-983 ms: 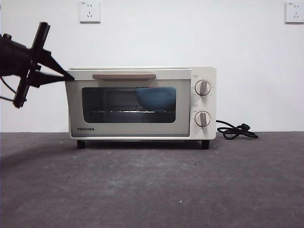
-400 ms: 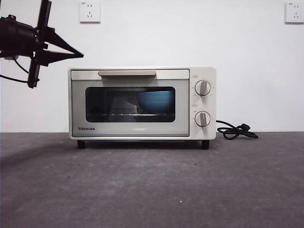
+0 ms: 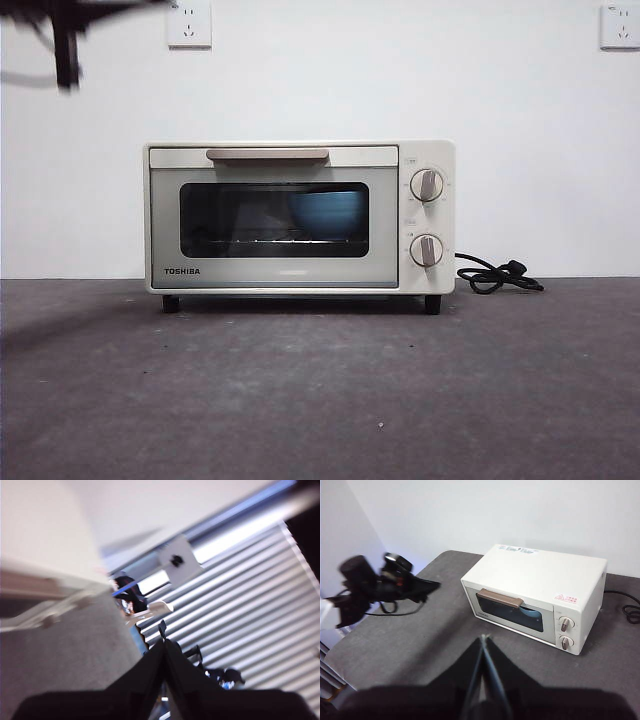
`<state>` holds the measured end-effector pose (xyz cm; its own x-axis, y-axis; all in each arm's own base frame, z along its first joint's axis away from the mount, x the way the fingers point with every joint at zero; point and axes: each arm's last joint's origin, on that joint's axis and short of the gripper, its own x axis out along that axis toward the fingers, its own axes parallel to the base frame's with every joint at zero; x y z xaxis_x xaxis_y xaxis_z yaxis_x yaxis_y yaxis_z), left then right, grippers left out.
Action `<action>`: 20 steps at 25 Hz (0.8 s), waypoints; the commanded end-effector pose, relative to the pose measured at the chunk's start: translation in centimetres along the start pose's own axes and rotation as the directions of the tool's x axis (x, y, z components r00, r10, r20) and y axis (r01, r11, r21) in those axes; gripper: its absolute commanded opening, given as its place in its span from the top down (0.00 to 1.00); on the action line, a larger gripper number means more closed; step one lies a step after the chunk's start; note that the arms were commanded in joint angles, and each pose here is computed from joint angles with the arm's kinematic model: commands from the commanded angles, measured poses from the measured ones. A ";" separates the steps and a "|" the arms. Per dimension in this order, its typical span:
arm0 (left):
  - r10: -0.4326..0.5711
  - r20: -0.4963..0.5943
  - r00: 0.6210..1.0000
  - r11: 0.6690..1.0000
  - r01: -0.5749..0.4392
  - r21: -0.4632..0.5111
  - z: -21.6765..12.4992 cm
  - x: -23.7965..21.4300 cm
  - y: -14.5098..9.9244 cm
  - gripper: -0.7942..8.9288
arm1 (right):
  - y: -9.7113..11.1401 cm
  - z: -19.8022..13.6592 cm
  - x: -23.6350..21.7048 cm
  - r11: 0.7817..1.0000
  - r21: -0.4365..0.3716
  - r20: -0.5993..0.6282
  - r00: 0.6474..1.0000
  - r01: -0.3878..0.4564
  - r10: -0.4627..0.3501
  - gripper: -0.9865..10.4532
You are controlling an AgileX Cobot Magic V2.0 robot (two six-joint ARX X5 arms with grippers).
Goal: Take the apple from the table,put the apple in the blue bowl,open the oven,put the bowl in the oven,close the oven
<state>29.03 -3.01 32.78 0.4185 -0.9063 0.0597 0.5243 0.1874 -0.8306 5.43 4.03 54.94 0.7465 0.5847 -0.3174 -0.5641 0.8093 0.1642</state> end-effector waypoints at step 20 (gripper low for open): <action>-0.189 0.074 0.979 0.657 0.070 0.750 -8.6 -8.2 -19.6 0.92 | -0.2 -0.2 0.6 0.998 -0.008 -0.031 0.997 0.065 -0.065 0.91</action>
<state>9.22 -2.57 43.83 0.3443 -0.9025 0.2586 0.9349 0.3044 -0.1825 5.82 4.10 54.90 0.7794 0.5355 -0.3252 -0.5186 0.8427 0.1447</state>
